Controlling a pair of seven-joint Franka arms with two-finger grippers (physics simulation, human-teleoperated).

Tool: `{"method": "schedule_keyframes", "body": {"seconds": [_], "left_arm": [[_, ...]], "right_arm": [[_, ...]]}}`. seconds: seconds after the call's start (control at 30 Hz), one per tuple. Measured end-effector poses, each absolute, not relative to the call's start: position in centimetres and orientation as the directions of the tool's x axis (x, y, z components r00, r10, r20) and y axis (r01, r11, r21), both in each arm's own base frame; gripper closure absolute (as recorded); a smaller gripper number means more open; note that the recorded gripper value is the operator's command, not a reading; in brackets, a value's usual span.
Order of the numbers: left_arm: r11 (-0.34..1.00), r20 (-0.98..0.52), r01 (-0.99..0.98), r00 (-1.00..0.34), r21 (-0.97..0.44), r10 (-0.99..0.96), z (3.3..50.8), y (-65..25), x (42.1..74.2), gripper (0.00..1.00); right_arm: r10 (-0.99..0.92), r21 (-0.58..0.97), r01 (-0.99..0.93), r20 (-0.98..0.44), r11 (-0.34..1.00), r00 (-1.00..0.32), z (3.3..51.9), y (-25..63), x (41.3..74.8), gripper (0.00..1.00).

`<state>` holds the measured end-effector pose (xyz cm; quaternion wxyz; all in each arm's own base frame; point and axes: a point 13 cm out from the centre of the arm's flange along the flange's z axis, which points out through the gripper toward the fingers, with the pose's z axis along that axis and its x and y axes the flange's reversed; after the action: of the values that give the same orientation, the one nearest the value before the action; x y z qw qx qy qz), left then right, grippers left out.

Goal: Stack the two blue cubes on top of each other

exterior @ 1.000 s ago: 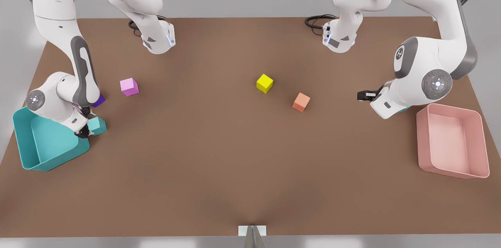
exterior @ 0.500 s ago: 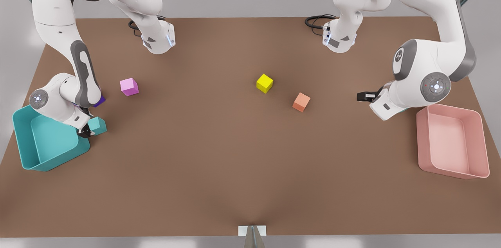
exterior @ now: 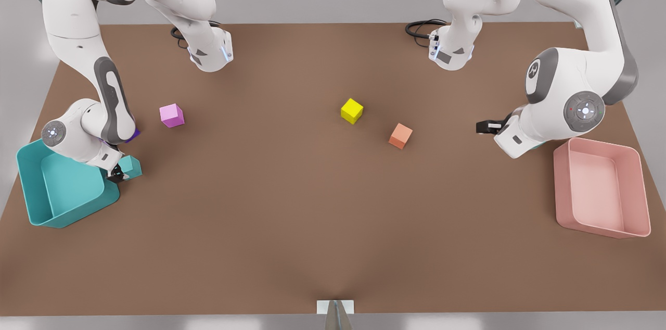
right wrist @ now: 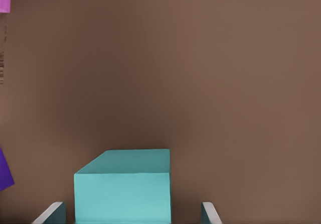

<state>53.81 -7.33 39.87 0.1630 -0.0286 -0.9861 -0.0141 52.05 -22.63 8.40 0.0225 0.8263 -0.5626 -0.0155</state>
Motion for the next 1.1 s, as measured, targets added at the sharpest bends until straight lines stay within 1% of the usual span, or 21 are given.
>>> {"method": "schedule_keyframes", "body": {"seconds": [0.57, 0.6, 0.67, 0.7, 0.77, 0.83, 0.87, 1.0, 1.1], "left_arm": [[0.998, 0.332, 0.056, -0.942, 0.021, 0.046, 39.9, -7.3, 53.5, 0.00], [0.998, 0.333, 0.056, -0.942, 0.021, 0.046, 40.0, -7.3, 53.5, 0.00], [0.998, 0.335, 0.057, -0.941, 0.022, 0.047, 40.0, -7.3, 53.4, 0.00], [0.998, 0.336, 0.057, -0.941, 0.022, 0.046, 40.0, -7.3, 53.4, 0.00], [0.998, 0.339, 0.056, -0.940, 0.022, 0.046, 40.0, -7.3, 53.3, 0.00], [0.998, 0.341, 0.056, -0.939, 0.022, 0.045, 40.0, -7.3, 53.3, 0.00], [0.998, 0.343, 0.053, -0.938, 0.022, 0.042, 39.9, -7.2, 53.3, 0.00], [0.999, 0.346, 0.032, -0.938, 0.023, 0.022, 39.9, -6.6, 53.3, 0.00], [0.999, 0.346, 0.027, -0.938, 0.027, 0.016, 39.9, -6.5, 53.3, 0.00]], "right_arm": [[-0.919, 0.081, -0.916, -0.025, -0.393, 0.393, 4.7, -23.0, 51.2, 0.01], [-0.919, 0.083, -0.915, -0.027, -0.395, 0.394, 4.4, -23.0, 51.2, 0.06], [-0.917, 0.085, -0.913, -0.028, -0.398, 0.397, 3.9, -23.0, 51.1, 0.23], [-0.917, 0.085, -0.913, -0.028, -0.400, 0.399, 3.6, -23.0, 51.1, 0.27], [-0.916, 0.084, -0.912, -0.024, -0.402, 0.401, 3.4, -23.0, 51.4, 0.56], [-0.916, 0.082, -0.912, -0.015, -0.401, 0.401, 3.5, -23.2, 51.7, 0.73], [-0.916, 0.081, -0.913, -0.010, -0.400, 0.401, 3.7, -23.2, 51.9, 0.79], [-0.919, 0.077, -0.917, -0.001, -0.392, 0.393, 4.4, -23.1, 52.6, 0.79], [-0.921, 0.075, -0.918, -0.022, -0.388, 0.388, 5.0, -21.5, 53.0, 0.79]]}}
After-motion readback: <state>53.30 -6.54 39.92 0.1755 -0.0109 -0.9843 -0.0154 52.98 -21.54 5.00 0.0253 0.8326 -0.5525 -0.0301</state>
